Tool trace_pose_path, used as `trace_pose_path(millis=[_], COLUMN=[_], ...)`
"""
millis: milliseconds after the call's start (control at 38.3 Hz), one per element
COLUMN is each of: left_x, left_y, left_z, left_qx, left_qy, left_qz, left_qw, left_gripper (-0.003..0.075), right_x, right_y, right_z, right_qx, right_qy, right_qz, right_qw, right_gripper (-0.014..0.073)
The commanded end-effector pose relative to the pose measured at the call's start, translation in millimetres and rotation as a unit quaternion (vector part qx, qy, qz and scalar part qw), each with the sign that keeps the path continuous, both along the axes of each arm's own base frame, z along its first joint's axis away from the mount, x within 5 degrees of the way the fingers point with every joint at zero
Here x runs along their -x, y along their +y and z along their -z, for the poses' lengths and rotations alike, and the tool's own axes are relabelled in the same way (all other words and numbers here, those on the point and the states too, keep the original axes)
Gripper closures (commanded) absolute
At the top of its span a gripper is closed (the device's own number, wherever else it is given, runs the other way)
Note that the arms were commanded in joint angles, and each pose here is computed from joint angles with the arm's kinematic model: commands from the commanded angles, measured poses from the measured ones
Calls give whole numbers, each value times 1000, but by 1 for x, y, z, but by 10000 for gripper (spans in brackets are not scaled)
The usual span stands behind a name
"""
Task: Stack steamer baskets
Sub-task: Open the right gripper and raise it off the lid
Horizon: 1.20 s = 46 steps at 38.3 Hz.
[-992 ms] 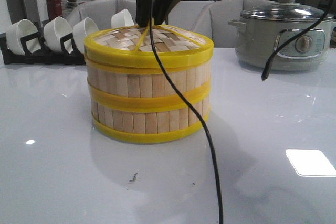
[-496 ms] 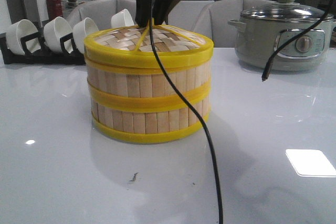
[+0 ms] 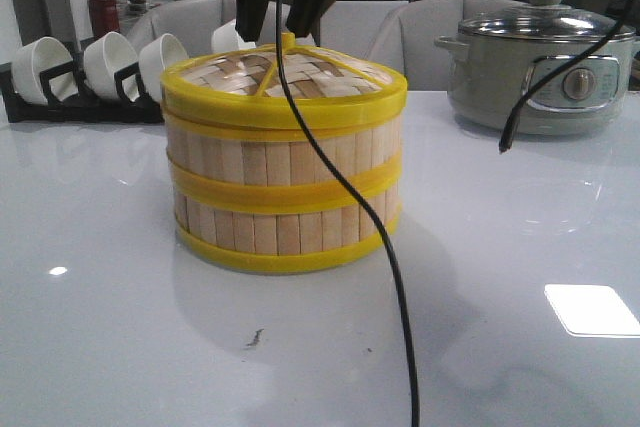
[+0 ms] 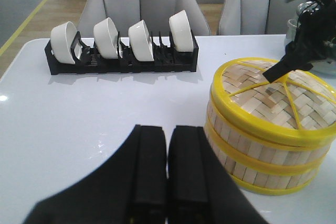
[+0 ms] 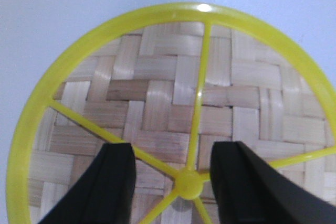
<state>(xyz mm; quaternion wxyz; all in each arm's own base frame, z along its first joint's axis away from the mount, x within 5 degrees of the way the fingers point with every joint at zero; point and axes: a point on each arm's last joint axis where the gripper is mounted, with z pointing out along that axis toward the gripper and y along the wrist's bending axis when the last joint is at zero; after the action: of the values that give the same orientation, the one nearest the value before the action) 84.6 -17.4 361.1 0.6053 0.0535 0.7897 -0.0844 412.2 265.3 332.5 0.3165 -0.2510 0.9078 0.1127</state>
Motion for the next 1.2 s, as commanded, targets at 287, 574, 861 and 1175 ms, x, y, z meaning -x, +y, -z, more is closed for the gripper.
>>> trace_pose_path(millis=[287, 574, 861, 1175], left_x=[-1, -1, -1, -1], left_y=[-2, -2, -2, -2], left_z=[-15, -15, -15, -15], left_qx=[18, 18, 18, 18], left_qy=[-50, -50, -50, -50], left_qz=[8, 8, 8, 8], left_qw=[999, 999, 999, 999], left_gripper=[634, 634, 634, 634], right_x=[58, 132, 217, 289], right_y=[-110, -195, -251, -268], right_z=[-167, -177, -130, -54], right_qx=[-87, -93, -77, -58], right_qy=[-262, -333, -378, -370], right_qz=[80, 153, 224, 263], right_qw=[958, 926, 895, 889], right_gripper=[152, 153, 223, 258])
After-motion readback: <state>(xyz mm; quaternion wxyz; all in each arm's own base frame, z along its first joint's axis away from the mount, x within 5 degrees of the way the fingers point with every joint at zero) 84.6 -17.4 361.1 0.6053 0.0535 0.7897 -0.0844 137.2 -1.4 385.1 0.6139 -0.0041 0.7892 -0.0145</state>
